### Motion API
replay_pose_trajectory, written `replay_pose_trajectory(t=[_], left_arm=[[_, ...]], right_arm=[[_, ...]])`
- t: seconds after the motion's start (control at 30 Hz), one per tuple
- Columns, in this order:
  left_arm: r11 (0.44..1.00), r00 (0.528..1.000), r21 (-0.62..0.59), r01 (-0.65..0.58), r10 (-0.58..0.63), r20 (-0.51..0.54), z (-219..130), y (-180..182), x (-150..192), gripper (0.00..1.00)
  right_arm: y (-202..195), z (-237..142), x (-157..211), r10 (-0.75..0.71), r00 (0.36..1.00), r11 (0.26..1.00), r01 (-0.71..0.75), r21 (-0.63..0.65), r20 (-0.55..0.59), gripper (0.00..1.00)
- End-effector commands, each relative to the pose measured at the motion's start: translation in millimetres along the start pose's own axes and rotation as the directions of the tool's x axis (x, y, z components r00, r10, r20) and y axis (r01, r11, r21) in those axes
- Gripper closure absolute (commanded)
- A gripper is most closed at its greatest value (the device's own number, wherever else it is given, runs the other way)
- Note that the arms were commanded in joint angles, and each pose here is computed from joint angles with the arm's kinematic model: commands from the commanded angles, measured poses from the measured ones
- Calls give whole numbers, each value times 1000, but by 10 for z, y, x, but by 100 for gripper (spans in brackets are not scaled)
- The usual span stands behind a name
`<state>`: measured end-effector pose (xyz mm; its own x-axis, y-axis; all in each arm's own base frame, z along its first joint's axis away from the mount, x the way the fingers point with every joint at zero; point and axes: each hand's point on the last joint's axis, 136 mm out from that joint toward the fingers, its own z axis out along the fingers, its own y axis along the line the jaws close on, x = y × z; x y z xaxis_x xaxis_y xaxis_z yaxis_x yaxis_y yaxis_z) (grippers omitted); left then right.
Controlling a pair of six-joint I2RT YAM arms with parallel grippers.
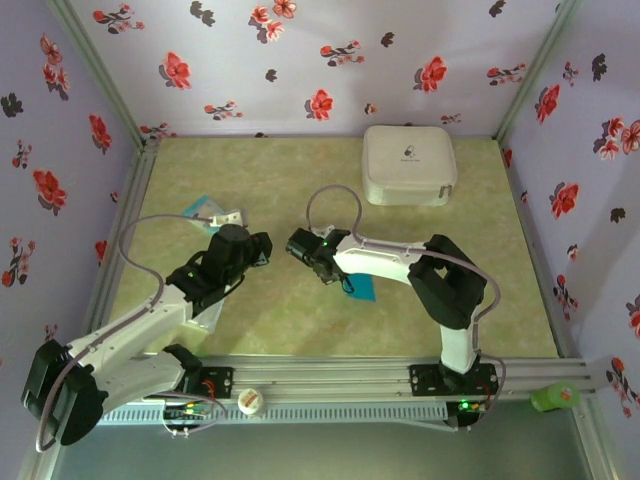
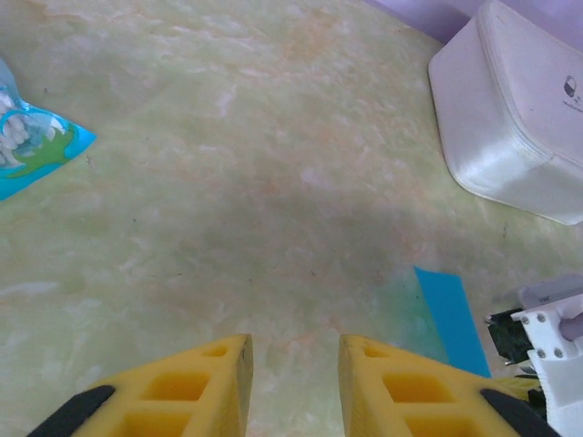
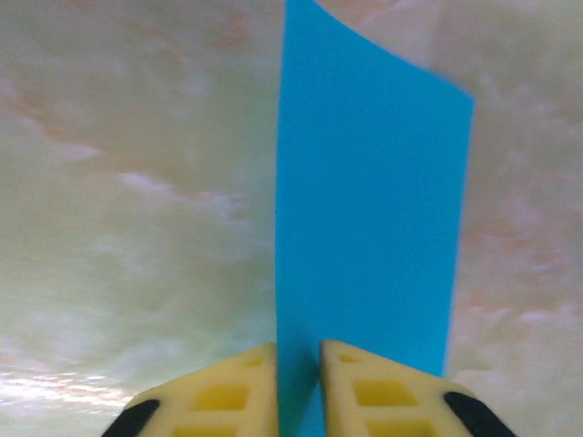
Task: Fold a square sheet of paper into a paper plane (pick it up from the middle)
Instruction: Turn over the paper at the center of the table.
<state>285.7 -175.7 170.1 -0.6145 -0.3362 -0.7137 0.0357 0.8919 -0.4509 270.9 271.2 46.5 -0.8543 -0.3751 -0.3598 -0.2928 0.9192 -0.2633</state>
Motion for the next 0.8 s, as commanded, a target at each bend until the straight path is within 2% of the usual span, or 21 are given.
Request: replay_pose_trajectory(t=[0.0,0.13,0.23,0.37,0.53,0.63,0.7,0.77], left_arm=[[998,1000,-53,17,-17,4,1,144,28,69],[999,1000,-47,17,-17,-8,23,123,45,68],[1000,999,-6,-8,8,-49,75,20,102,67],[997,989,75,-28,39,-145,230,-190,251,67],[984,964,178,-11,58,-260,453,-480,441,70],[977,950,215,3,65,-307,545,-596,528,71],[974,943,226,10,66,-327,586,-637,570,71],[971,935,238,15,70,-346,610,-682,611,71]], right_arm=[[367,-46,-53,37,999,980,-44,-193,-37,71],[493,-219,-126,132,990,901,-144,-409,-59,51],[319,-358,-194,253,965,806,-252,-536,-72,49],[-69,-418,-186,399,908,640,-376,-671,-128,56],[-536,-231,-8,547,800,454,-531,-715,-247,76],[-589,-206,27,567,762,334,-561,-758,-314,85],[-554,-171,55,554,757,307,-573,-760,-347,91],[-524,-99,116,550,746,297,-595,-747,-376,92]])
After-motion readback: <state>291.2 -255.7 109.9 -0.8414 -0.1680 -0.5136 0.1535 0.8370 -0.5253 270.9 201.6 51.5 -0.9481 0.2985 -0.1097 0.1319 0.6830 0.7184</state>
